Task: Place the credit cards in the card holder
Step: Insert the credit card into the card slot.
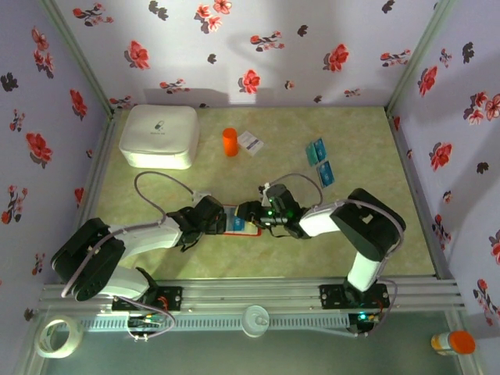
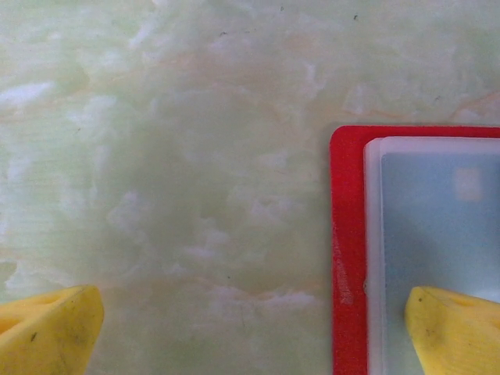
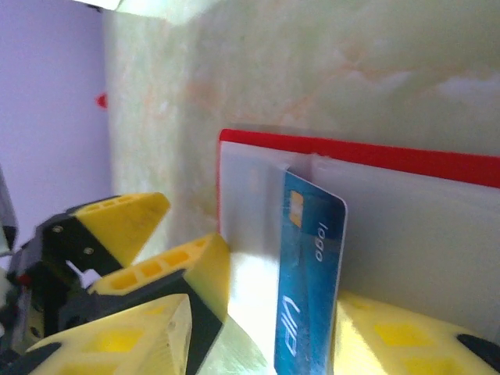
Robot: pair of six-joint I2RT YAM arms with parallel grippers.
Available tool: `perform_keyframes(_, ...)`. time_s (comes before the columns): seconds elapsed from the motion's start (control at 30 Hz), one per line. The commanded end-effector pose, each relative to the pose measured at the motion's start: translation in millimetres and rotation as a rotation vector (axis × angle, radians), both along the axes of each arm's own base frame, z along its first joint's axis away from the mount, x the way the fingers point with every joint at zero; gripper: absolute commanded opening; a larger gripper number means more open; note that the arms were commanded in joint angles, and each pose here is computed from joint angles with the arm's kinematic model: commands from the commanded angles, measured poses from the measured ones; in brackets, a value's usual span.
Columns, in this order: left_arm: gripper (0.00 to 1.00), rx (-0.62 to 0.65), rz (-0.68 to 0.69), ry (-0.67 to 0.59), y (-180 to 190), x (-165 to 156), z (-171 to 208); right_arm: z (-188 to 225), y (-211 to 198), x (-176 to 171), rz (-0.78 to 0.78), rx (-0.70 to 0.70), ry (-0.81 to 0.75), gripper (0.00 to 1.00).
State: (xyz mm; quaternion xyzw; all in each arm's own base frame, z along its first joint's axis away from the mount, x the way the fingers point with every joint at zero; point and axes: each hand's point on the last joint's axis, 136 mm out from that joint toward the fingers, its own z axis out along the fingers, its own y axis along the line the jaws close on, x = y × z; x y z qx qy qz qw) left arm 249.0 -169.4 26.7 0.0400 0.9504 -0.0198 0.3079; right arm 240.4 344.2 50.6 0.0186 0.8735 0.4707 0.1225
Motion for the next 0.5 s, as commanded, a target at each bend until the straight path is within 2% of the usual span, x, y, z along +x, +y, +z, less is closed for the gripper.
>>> perform_keyframes(0.0, 1.00, 0.062, 0.024, 0.041, 16, -11, -16, -13, -25, -12, 0.052, -0.200, 0.014, 0.49)
perform_keyframes(0.1, 1.00, 0.058, 0.026, 0.039, 16, -11, -16, -4, -22, -8, 0.078, -0.227, -0.010, 0.42)
perform_keyframes(0.23, 1.00, 0.061, 0.026, 0.039, 17, -11, -17, 0, -16, -4, 0.094, -0.232, -0.018, 0.21)
perform_keyframes(0.33, 1.00, 0.065, 0.025, 0.041, 18, -12, -18, -2, -11, 0, 0.095, -0.238, -0.017, 0.15)
perform_keyframes(0.47, 1.00, 0.062, 0.026, 0.040, 19, -13, -18, -12, -8, 1, 0.100, -0.260, -0.006, 0.11)
